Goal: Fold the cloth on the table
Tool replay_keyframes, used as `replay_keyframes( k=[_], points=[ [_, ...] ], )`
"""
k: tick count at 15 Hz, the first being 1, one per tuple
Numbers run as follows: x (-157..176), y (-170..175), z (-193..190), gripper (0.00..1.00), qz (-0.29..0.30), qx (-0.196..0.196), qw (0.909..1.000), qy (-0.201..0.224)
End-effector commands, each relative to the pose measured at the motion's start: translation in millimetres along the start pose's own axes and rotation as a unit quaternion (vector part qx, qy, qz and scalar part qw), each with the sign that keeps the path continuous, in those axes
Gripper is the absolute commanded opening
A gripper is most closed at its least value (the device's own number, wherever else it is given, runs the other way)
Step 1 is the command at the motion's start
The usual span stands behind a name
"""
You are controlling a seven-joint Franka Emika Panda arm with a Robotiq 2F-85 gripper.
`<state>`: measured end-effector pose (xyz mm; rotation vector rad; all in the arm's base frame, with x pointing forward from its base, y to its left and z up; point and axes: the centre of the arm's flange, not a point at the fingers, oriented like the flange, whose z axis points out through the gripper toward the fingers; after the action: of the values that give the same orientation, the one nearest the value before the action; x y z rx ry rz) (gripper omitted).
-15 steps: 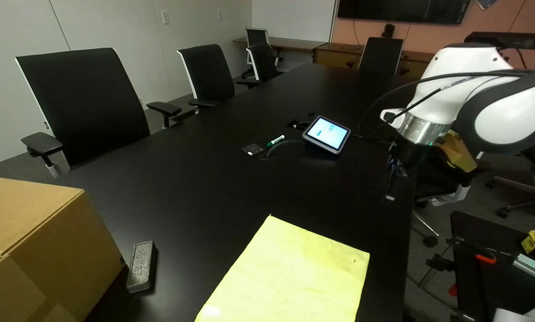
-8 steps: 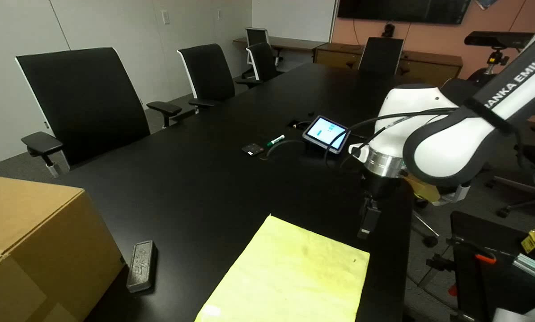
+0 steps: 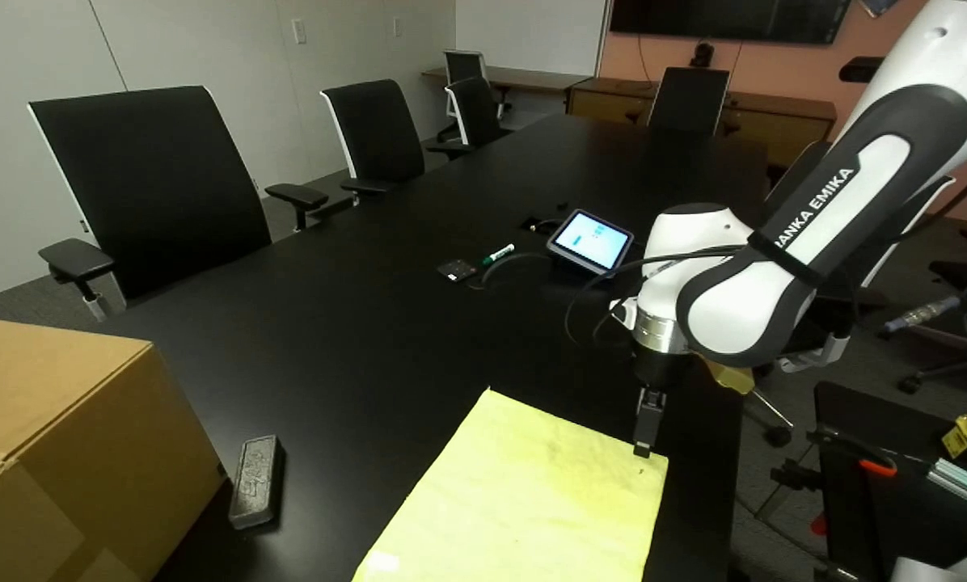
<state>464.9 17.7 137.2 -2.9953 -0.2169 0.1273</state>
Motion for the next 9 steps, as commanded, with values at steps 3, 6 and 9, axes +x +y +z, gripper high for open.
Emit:
replay_keyframes(
  k=[3, 6, 9],
  points=[
    [6, 9, 30, 1.0, 0.027, 0.029, 0.9991, -0.015],
    [8, 11, 41, 1.0, 0.037, 0.049, 0.998, -0.016],
    [8, 13, 49, 1.0, 0.052, 0.07, 0.996, -0.019]
  ],
)
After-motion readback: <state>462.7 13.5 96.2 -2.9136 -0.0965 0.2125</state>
